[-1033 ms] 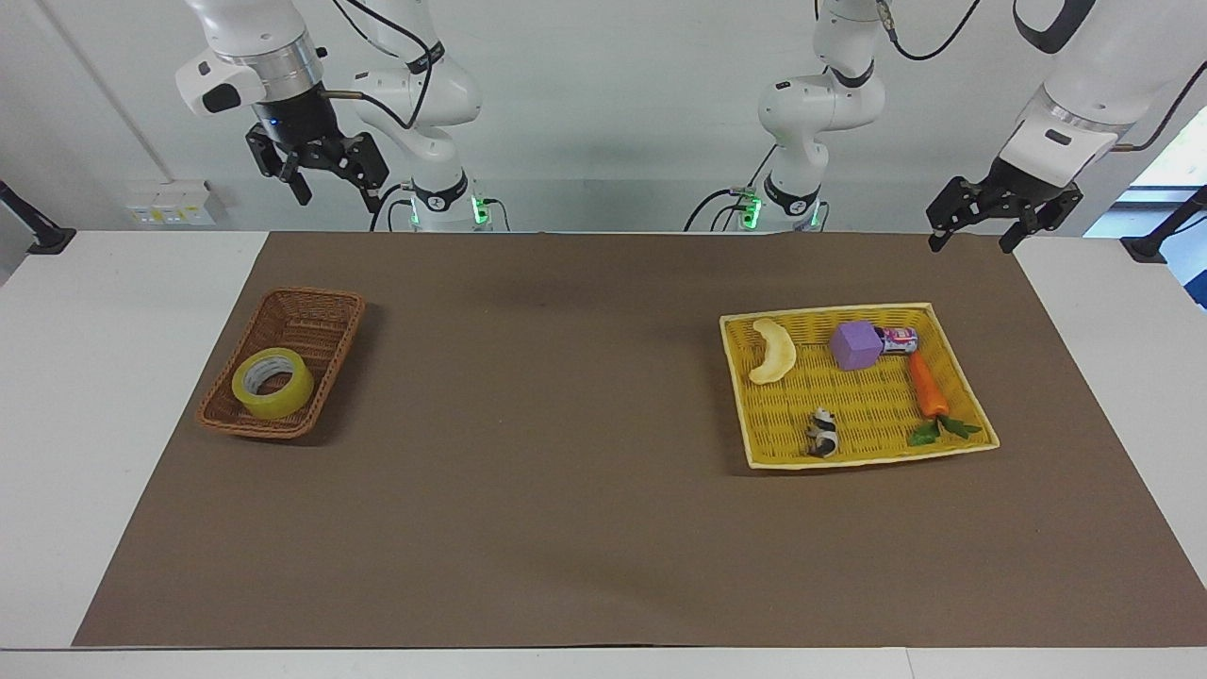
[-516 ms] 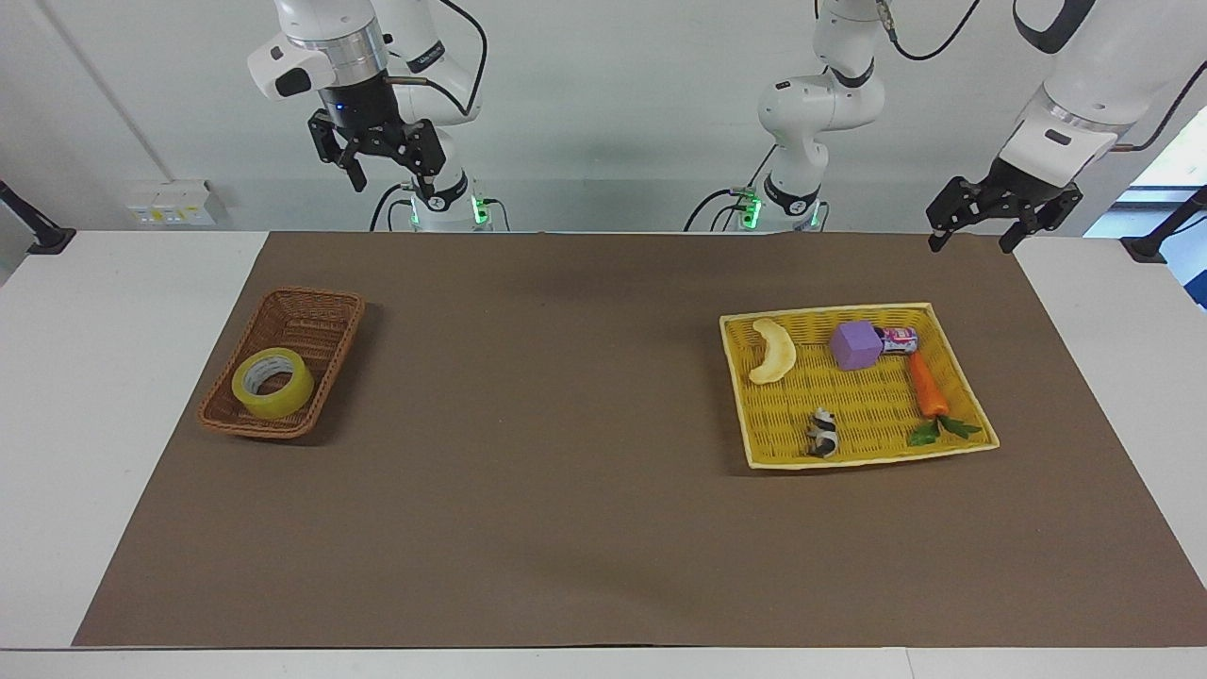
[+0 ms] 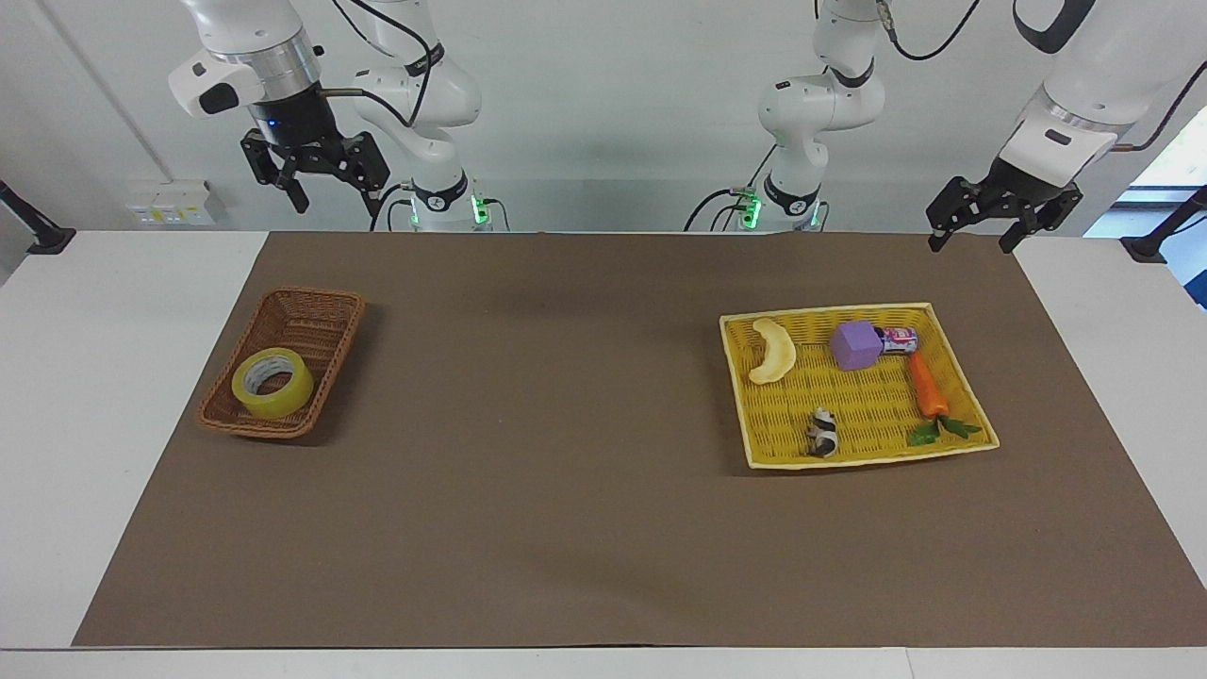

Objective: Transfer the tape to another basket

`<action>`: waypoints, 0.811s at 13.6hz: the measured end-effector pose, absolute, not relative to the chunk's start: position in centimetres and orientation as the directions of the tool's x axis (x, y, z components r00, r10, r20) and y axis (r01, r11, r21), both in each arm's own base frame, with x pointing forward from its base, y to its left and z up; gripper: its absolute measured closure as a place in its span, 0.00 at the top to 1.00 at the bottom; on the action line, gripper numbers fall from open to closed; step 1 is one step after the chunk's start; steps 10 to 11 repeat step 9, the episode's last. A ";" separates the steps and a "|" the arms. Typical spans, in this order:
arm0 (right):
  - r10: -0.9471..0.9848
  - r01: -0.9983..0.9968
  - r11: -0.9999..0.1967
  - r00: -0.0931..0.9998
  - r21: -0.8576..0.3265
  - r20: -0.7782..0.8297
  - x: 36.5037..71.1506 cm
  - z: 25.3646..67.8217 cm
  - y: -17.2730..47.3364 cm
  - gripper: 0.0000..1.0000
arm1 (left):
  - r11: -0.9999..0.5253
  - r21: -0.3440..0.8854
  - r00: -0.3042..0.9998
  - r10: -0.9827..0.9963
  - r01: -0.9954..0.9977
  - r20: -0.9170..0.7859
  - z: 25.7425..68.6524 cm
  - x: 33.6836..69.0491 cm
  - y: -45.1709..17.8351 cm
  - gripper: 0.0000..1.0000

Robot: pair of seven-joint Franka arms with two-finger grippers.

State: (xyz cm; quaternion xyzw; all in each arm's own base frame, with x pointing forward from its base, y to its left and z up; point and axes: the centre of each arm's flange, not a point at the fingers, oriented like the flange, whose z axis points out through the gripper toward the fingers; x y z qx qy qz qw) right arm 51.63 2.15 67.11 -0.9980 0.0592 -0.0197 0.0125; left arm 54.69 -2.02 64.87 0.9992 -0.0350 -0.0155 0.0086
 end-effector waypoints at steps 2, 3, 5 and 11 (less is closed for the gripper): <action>-0.118 -0.117 -0.993 0.992 -0.027 0.041 51.7 67.2 2.2 1.00 | -0.997 0.018 0.997 -0.070 -0.070 -0.030 64.9 54.7 -2.0 1.00; -0.120 -0.119 -0.993 0.992 -0.028 0.042 51.7 67.3 2.1 1.00 | -0.997 0.018 0.997 -0.070 -0.070 -0.030 64.9 54.7 -2.0 1.00; -0.124 -0.123 -0.992 0.991 -0.027 0.044 51.7 67.4 1.9 1.00 | -0.997 0.018 0.997 -0.070 -0.070 -0.030 64.9 54.7 -2.0 1.00; -0.127 -0.127 -0.992 0.991 -0.011 -0.031 50.7 67.4 1.6 1.00 | -0.997 0.018 0.997 -0.070 -0.070 -0.030 64.9 54.7 -2.0 1.00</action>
